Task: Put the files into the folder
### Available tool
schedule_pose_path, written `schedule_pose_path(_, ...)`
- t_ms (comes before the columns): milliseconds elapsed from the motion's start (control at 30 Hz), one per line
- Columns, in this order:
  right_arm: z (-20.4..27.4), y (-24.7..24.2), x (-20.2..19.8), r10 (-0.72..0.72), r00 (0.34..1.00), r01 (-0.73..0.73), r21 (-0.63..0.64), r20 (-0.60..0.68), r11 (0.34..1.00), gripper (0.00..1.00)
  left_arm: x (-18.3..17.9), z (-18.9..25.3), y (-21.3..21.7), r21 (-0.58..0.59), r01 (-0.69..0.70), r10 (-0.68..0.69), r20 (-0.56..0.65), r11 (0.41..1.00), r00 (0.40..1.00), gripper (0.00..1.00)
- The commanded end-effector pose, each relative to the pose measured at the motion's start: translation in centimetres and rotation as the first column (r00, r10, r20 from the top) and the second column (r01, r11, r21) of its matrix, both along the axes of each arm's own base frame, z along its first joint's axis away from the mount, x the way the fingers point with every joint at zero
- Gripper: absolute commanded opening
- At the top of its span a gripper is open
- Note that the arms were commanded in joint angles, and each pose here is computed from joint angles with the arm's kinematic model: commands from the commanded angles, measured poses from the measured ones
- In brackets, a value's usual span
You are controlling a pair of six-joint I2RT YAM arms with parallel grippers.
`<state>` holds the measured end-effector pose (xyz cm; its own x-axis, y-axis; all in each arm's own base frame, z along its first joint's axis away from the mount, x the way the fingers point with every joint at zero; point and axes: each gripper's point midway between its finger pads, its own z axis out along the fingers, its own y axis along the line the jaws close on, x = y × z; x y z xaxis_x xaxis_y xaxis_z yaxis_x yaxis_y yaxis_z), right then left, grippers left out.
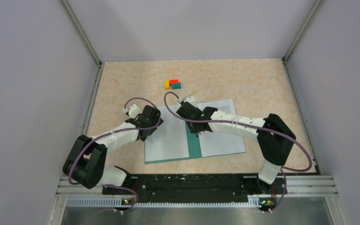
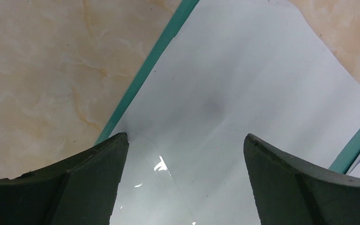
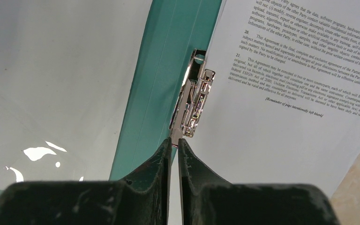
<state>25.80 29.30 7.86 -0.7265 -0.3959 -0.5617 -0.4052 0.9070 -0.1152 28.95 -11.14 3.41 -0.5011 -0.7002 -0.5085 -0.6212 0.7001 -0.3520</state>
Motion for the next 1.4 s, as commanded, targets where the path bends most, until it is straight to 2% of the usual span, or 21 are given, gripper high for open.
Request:
schedule_pose_path(0,1.2,1.3,0.2,0.019,1.0,-0.02,0.024,0.023,1.0,0.1,-1.9,-2.4,0.5,0.013,-0.004,0.005,-0.089,1.0,0.996,0.98)
schedule_pose_path(567,1.9,2.2,0.8,0.037,0.999,-0.038,0.036,0.033,0.999,0.1,-2.0,-2.4,0.5,0.015,0.001,0.0,-0.092,1.0,0.996,0.98)
schedule_pose_path(1367,0.4,1.0,0.7,0.032,0.999,-0.032,-0.047,0.016,0.998,0.09,-2.1,-2.9,0.3,0.005,0.0,0.001,-0.104,1.0,0.995,0.98)
